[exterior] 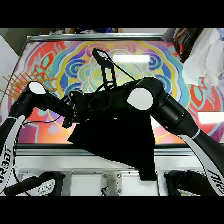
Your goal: Fold the clothes and pants, and hang the long-sleeved shirts on hangers.
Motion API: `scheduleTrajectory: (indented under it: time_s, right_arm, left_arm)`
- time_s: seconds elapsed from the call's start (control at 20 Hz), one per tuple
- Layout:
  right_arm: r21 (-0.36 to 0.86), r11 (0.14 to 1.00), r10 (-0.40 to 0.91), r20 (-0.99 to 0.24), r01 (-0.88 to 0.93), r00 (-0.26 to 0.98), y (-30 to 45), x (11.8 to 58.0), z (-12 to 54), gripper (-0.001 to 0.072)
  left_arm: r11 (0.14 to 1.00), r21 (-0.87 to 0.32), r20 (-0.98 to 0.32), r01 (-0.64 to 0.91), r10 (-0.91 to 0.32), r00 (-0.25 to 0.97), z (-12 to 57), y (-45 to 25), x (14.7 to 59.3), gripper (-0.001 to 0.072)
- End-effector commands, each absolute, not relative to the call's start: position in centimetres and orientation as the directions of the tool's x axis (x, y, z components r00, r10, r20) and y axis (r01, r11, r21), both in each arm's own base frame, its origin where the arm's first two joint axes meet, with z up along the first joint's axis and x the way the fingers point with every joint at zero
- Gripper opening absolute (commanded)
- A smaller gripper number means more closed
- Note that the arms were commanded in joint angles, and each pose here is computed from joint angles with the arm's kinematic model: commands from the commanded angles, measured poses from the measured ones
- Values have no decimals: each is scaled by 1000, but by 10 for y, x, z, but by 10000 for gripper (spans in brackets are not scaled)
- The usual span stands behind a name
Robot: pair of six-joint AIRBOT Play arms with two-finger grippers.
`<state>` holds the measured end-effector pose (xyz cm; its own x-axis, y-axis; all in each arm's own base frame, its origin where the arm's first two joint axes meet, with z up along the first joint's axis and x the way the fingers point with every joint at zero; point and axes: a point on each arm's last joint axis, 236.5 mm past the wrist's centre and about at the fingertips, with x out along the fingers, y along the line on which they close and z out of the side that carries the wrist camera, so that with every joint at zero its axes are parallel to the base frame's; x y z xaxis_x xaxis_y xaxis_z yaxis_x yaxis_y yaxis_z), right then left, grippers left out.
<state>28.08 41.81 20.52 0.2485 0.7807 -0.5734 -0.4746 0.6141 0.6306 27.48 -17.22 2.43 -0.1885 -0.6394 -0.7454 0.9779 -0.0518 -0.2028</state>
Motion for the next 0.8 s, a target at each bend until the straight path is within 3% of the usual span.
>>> scheduleTrajectory:
  time_s: [0.0,0.1,0.15,0.5,0.55,0.6,0.75]
  right_arm:
    - [608,619,769,-597,-497,228,415,276,200,73]
    - [590,618,764,-606,-519,222,412,275,199,411]
    - [585,617,764,-605,-526,224,410,275,201,450]
    - [563,643,743,-621,-519,247,369,275,222,470]
    - [558,652,734,-636,-513,240,362,273,221,598]
    - [555,656,727,-646,-511,232,358,272,219,668]
    - [561,649,732,-644,-513,221,359,269,220,666]
  left_arm:
    - [-56,-204,-744,977,-640,-192,25,-173,274,18]
    - [-56,-203,-744,977,-640,-192,25,-173,274,18]
    - [-56,-204,-744,977,-640,-192,25,-173,274,18]
    - [-56,-204,-744,977,-640,-192,25,-173,274,18]
    - [-56,-204,-744,977,-640,-192,25,-173,274,19]
    - [-56,-204,-744,977,-640,-192,25,-173,274,19]
    - [-56,-204,-744,977,-640,-192,25,-173,274,18]
